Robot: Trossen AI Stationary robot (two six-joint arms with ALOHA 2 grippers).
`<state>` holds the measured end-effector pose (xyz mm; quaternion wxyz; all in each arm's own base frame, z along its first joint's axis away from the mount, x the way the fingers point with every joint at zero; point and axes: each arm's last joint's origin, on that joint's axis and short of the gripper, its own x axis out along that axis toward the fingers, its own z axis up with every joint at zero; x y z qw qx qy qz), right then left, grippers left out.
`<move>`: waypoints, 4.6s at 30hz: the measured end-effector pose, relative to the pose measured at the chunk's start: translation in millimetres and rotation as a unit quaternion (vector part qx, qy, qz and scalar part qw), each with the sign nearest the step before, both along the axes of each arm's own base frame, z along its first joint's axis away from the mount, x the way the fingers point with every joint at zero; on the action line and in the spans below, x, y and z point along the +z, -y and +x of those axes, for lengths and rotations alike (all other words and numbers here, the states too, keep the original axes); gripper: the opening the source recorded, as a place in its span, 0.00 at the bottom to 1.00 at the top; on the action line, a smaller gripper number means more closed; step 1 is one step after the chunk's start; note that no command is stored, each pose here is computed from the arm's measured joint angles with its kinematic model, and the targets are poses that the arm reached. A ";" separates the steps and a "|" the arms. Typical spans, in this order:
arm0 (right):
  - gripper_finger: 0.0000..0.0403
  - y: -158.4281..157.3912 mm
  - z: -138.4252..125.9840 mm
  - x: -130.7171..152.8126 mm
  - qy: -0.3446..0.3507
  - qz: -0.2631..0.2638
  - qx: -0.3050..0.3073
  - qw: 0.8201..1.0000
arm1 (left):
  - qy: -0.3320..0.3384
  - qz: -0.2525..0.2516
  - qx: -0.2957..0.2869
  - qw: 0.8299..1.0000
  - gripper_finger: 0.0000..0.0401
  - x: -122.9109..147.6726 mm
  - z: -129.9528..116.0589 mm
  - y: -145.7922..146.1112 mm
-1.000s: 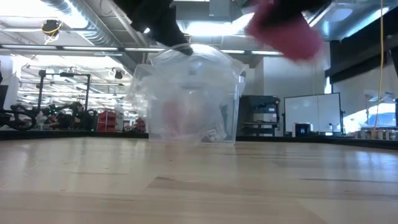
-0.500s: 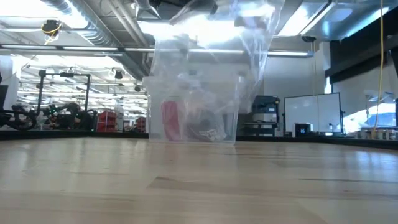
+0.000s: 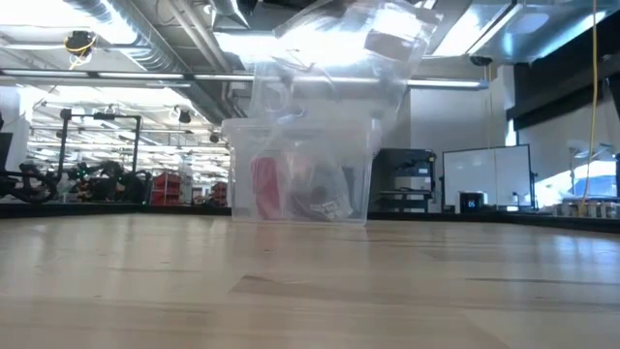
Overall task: Roll bandage
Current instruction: Put the pink bandage into the transparent zip bag
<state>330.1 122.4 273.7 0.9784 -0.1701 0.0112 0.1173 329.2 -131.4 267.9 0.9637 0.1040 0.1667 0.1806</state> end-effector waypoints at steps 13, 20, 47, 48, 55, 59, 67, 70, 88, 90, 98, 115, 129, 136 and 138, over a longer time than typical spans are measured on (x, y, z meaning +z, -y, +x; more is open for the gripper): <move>0.18 0.3 1.5 -4.9 -0.001 -0.079 0.026 0.997 | 0.025 0.013 -0.004 1.000 0.00 9.2 0.9 -2.0; 0.18 3.8 -0.2 -16.6 -0.043 -0.186 -0.037 0.981 | 0.065 -0.018 -0.020 0.998 0.00 33.3 -15.2 4.5; 0.18 27.8 3.7 -35.0 -0.150 -0.125 -0.177 0.965 | 0.069 -0.066 -0.001 0.995 0.00 31.8 -16.6 -1.3; 0.20 27.9 4.2 -35.8 -0.151 -0.111 -0.182 0.965 | 0.070 -0.074 -0.005 0.995 0.00 31.7 -15.4 -3.1; 0.49 30.8 5.6 -49.8 -0.191 -0.007 -0.222 0.956 | 0.057 -0.108 0.007 0.992 0.00 22.9 -7.8 -14.9; 0.63 29.3 4.6 -54.4 -0.212 0.056 -0.212 0.952 | 0.019 -0.134 0.027 0.990 0.00 12.1 -8.6 -21.8; 0.74 28.0 -2.3 -40.1 -0.217 0.112 -0.162 0.956 | -0.052 -0.142 0.070 0.986 0.00 -6.5 -16.7 -29.3; 0.70 27.3 -2.0 -37.4 -0.206 0.099 -0.152 0.962 | -0.051 -0.140 0.068 0.987 0.00 -6.0 -16.3 -28.9; 0.06 34.0 22.4 -75.8 -0.189 0.017 -0.234 0.953 | 0.002 -0.186 0.039 0.982 0.00 2.4 -9.4 -25.4; 0.02 38.4 24.1 -85.3 -0.204 0.003 -0.256 0.945 | 0.020 -0.200 0.024 0.979 0.00 6.2 -7.7 -22.0; 0.07 23.3 13.7 -67.8 -0.208 0.024 -0.178 0.961 | 0.003 -0.182 0.019 0.983 0.00 4.1 -9.2 -21.2; 0.43 -13.3 -21.9 -45.9 -0.233 -0.058 -0.094 0.966 | 0.001 -0.196 0.044 0.980 0.00 1.7 -8.0 -29.4; 0.30 -11.1 -8.1 -75.4 -0.240 -0.177 -0.133 0.945 | 0.006 -0.205 0.047 0.978 0.00 1.8 -7.9 -29.3; 0.04 -13.2 -6.8 -50.4 -0.276 -0.137 -0.123 0.944 | -0.020 -0.168 0.033 0.985 0.00 -0.2 -9.8 -27.6; 0.02 -11.8 -8.7 -30.7 -0.278 -0.139 -0.133 0.941 | -0.038 -0.148 0.029 0.988 0.00 -2.9 -10.8 -27.3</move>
